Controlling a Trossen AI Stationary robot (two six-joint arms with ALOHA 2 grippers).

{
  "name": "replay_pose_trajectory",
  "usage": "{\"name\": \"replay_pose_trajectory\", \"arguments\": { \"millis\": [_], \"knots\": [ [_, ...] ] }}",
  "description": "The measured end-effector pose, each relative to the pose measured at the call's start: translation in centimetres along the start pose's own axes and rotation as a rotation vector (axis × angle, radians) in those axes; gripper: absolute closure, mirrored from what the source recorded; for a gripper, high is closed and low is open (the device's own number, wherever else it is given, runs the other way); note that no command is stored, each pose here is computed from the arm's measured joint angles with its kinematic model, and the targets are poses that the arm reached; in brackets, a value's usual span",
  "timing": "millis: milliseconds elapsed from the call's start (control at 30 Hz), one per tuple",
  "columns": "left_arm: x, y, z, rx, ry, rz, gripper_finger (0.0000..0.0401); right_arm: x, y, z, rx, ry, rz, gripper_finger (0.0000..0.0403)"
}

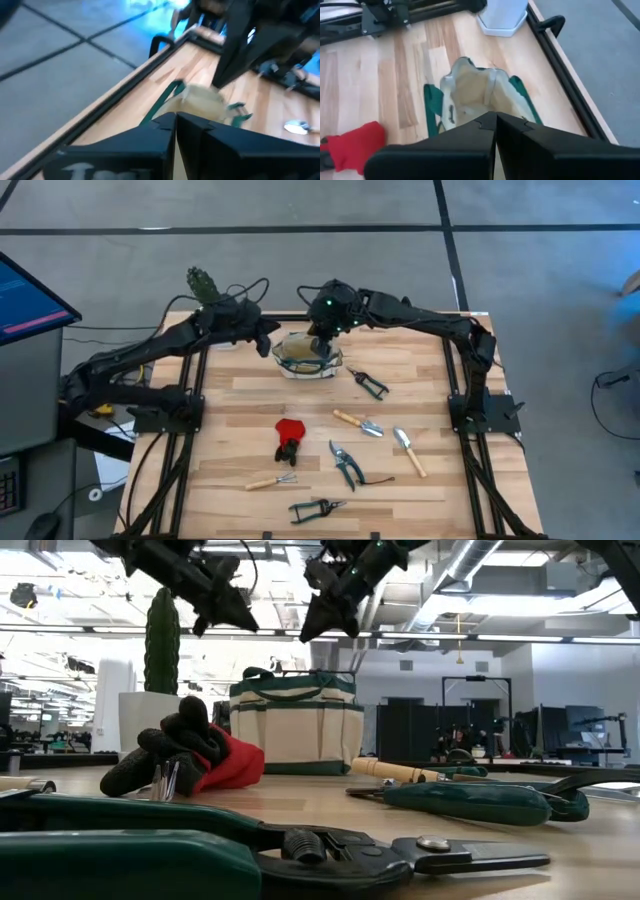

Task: Pick & Place Garden tools in Gardening bag
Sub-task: Put the left trowel into the gardening bag

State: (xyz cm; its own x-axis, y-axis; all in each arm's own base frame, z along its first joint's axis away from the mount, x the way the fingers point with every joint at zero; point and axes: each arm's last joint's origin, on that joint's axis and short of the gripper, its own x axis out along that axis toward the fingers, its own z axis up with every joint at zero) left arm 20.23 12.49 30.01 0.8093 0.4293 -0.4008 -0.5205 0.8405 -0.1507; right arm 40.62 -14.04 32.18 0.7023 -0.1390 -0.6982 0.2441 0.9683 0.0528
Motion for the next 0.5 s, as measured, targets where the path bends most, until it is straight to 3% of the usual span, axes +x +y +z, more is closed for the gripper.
{"name": "replay_pose_trajectory", "arguments": {
  "millis": [267, 500],
  "knots": [
    [-2.8, -0.8, 0.4, 0.013, -0.043, -0.037, 0.0399, -0.1, 1.5, 0.1, -0.022, -0.001, 0.024, 0.0403],
    [-3.4, -0.6, -2.2, 0.009, -0.006, -0.039, 0.0399, -1.3, 0.9, 0.0, -0.020, -0.022, 0.012, 0.0403]
  ]
}}
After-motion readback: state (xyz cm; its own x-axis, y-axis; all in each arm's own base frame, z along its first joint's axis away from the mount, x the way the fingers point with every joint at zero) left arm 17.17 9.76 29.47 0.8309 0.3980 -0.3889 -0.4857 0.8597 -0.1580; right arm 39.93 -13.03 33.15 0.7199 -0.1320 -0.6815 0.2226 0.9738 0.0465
